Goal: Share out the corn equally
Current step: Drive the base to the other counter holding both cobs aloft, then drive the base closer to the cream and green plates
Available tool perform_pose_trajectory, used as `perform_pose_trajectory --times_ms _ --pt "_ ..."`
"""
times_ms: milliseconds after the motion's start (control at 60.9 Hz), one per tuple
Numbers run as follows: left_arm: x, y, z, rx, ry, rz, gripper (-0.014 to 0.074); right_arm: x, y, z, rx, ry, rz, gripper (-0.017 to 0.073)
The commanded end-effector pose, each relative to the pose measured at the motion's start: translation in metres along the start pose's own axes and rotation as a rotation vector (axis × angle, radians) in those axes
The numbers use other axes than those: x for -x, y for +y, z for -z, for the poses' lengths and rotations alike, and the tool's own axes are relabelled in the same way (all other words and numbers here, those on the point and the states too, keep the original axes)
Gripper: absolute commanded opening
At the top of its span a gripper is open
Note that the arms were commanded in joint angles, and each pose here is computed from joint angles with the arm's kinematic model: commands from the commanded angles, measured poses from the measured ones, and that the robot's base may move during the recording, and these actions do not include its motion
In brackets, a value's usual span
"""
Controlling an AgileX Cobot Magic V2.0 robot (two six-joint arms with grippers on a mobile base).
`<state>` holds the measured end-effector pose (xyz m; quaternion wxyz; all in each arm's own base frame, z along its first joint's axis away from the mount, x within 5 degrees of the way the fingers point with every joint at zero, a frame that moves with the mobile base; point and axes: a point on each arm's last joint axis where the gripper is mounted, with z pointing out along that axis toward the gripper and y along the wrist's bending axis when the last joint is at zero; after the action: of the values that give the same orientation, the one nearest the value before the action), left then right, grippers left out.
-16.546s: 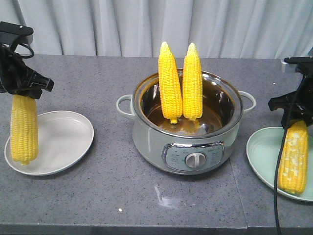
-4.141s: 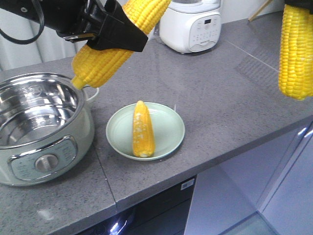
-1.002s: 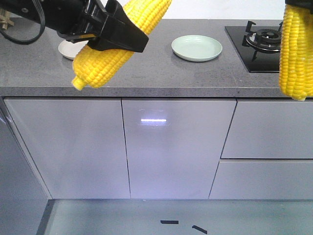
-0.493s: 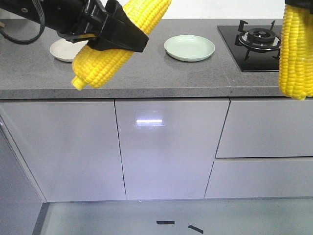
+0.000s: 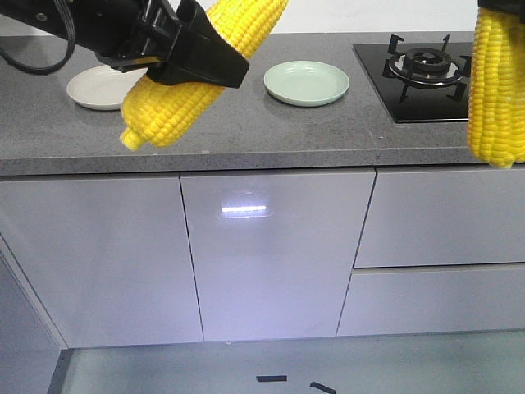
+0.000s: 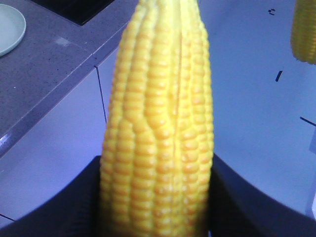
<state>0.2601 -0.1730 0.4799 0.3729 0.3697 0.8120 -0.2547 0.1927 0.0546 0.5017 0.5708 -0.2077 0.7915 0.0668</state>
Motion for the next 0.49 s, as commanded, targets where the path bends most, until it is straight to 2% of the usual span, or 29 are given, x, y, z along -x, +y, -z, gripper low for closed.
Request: perform_pose_trajectory --times_ms 0,477 --pt "0.0114 -0.0100 0.0209 -0.003 -0.120 -0.005 -0.0006 0.0141 -0.0018 0.0132 -0.029 -0.115 0.002 -0.0005" --pt "0.0114 -0.0100 0.0209 -0.003 -0.120 -0.005 -0.0006 0.0141 -0.0018 0.0132 -0.029 -0.115 0.002 -0.0005"
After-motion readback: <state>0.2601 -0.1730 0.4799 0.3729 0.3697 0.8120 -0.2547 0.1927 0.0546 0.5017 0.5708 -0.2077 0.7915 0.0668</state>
